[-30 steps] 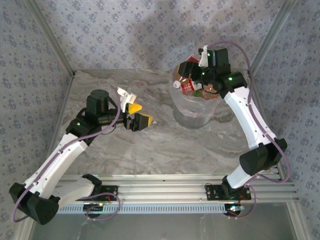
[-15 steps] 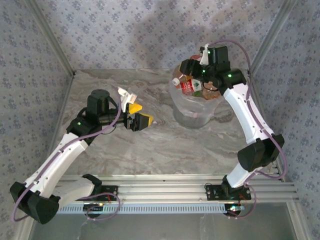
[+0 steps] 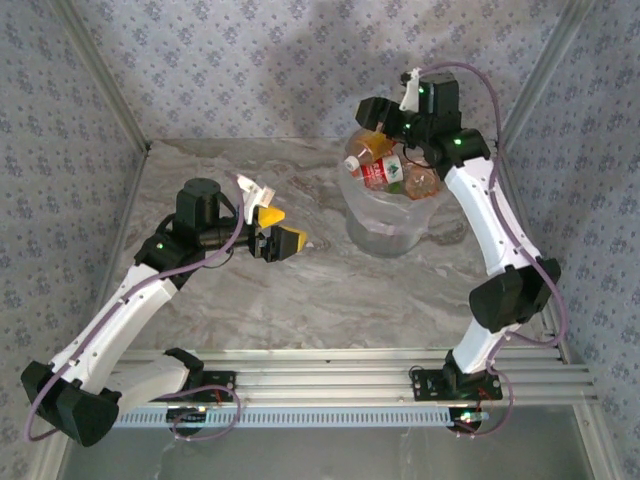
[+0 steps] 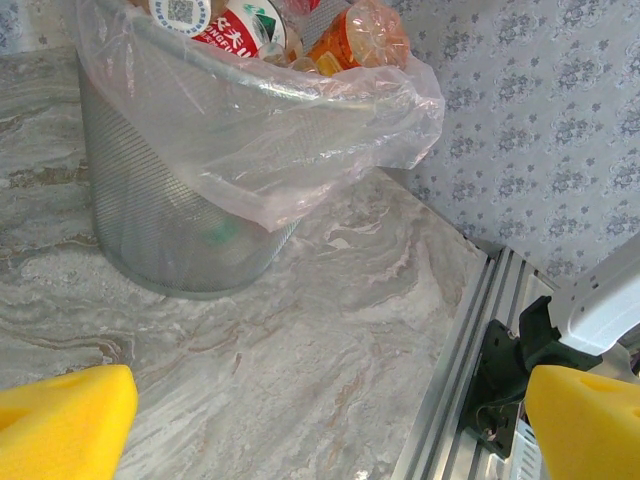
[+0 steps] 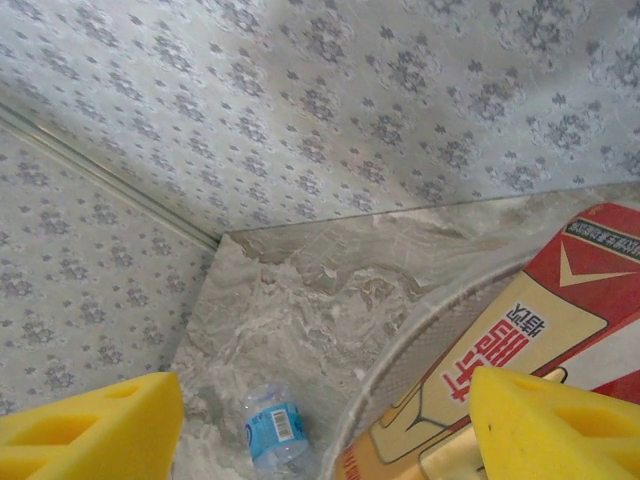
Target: Put the plastic bottles in the bin
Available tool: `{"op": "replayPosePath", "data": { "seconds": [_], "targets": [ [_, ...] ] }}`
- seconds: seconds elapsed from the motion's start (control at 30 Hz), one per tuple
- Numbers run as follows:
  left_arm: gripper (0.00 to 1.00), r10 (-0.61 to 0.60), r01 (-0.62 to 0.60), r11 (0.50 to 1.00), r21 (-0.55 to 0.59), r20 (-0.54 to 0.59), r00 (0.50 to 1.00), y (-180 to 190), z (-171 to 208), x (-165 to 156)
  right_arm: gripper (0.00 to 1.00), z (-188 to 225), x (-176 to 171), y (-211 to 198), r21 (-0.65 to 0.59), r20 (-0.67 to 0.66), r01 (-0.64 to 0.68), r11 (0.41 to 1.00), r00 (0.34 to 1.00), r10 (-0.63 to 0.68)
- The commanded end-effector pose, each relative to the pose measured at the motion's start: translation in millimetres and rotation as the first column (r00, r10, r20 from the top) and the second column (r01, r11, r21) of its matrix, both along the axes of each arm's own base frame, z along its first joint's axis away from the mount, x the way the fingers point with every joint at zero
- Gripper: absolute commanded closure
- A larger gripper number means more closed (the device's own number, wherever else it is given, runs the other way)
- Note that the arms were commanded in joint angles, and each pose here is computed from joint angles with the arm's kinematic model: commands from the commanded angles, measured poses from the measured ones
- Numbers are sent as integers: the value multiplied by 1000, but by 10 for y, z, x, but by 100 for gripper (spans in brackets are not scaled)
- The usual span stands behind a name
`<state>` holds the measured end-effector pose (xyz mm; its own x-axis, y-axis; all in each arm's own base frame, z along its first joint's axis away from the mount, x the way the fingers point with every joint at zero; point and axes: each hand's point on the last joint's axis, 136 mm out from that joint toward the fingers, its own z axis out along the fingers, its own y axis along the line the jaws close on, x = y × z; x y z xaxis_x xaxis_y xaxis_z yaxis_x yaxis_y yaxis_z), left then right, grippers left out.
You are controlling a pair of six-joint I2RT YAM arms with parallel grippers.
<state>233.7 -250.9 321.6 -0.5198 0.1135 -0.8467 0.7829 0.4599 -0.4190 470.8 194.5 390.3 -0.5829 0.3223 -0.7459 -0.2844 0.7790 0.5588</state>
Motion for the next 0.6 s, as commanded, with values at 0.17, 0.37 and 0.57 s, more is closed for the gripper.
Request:
{"op": "replayPosePath", "data": {
  "seconds": [0.17,0.37,0.57],
  "targets": [
    [0,-13,13,1000,1,11,1000,-9,-10,2,22,-271,10,-131,-78,-100,28,997,994,-36],
    [0,-14,14,1000,2,10,1000,-10,-12,-1,19,50,-136,-128,-43,-31,3,999,1000,-4],
    [0,-9,9,1000,3,17,1000,1,2,-1,18,247,-586,-149,-12,6,-69,998,998,69]
  ]
}}
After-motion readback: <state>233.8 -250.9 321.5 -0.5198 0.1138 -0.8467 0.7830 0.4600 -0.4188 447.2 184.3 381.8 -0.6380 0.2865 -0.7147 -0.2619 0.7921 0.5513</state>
